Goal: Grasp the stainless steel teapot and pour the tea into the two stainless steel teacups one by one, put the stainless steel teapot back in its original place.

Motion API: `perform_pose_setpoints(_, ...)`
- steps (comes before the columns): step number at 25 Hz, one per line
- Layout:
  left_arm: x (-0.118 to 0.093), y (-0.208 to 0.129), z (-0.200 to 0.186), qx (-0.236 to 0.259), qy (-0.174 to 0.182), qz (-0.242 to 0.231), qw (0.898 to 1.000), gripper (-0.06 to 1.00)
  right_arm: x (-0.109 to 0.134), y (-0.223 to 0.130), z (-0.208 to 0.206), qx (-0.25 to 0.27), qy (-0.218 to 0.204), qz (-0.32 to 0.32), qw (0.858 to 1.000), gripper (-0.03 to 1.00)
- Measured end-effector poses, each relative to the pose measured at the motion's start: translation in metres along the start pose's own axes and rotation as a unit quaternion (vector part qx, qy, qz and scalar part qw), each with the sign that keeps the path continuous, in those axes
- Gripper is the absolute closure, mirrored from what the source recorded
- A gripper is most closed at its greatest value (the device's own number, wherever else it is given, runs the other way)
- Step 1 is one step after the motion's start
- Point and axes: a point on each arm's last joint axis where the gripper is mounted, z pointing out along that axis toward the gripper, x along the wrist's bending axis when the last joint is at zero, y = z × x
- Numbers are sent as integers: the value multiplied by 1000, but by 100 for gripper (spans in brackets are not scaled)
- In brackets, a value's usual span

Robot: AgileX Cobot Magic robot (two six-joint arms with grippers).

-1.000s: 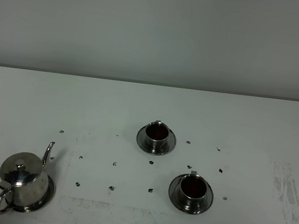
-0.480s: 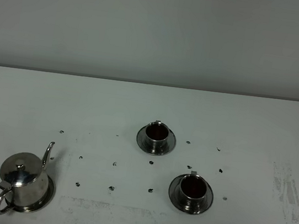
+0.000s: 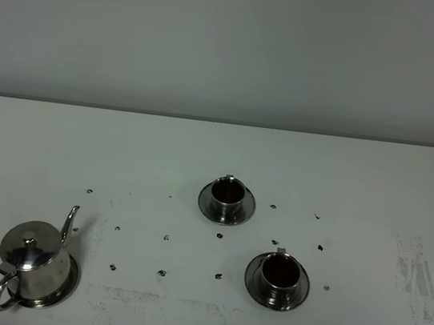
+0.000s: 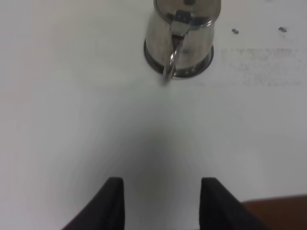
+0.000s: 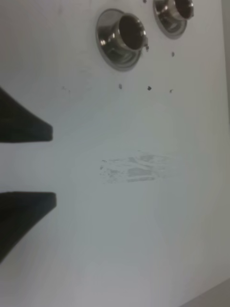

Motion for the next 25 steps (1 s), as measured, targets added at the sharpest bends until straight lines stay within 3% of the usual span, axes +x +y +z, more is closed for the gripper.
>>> perform_pose_setpoints(11, 0, -11, -12, -59, 36, -32, 997, 56, 0, 0, 0, 0, 0, 0, 1000, 73)
perform_pose_setpoints(18, -1, -11, -13, -62, 73, -63, 993, 56, 0, 0, 0, 0, 2, -1, 1000, 73)
perform_pose_setpoints(25, -1, -12, -13, -63, 74, -64, 993, 56, -1, 0, -1, 1, 38, -21, 999, 73)
